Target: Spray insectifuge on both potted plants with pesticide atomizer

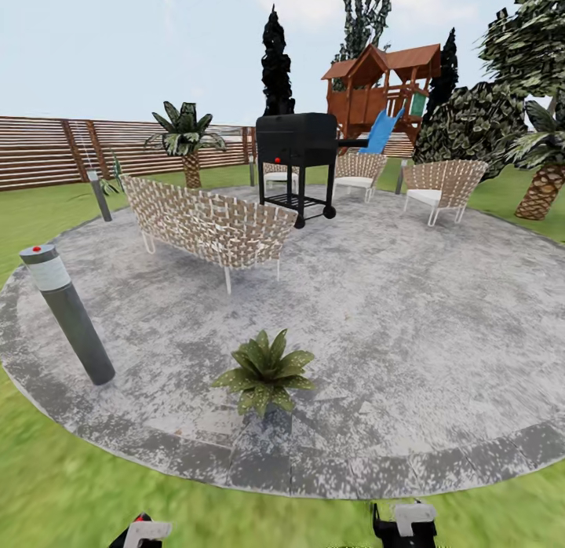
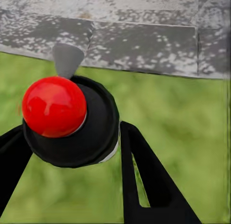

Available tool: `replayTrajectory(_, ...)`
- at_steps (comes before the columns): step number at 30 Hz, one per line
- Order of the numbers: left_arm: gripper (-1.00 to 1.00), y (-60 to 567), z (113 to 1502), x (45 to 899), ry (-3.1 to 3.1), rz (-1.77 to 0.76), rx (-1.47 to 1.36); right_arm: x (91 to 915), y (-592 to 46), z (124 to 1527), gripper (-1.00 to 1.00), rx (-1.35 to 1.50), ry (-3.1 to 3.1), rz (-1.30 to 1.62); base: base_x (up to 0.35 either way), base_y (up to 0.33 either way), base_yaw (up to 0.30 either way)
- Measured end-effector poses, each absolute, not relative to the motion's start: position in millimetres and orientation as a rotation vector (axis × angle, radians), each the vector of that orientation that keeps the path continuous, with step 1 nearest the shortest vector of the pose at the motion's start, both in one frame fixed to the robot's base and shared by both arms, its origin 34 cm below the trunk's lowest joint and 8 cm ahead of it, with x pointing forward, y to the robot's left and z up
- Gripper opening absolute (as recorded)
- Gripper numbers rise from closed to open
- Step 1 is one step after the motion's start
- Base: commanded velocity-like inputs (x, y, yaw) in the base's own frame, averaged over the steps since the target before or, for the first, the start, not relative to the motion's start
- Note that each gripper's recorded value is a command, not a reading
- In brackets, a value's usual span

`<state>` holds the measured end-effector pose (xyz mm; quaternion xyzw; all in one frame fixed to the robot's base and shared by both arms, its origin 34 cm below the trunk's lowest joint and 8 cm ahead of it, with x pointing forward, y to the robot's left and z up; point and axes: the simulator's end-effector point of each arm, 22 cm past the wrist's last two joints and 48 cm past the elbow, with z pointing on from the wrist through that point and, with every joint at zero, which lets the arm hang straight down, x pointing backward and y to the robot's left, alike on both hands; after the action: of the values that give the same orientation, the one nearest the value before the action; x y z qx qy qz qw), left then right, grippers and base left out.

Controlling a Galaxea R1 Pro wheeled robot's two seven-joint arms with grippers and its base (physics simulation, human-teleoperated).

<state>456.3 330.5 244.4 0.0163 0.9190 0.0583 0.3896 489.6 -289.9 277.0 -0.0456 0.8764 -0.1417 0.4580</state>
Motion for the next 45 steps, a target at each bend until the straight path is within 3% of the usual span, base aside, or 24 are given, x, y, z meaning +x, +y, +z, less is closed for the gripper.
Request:
replayTrajectory(7, -1.00, 323, 241, 452, 2.349, 0.138, 0.031, 478, -315, 272, 1.00, 0.144, 2.188, -0.387, 0.000, 0.000, -0.297)
replayTrajectory(45, -1.00, 331, 233, 425, 2.368, 0.155, 0.021, 467, -312, 266, 1.00, 0.072, 2.207, -0.375, 0.026, -0.023, -0.300)
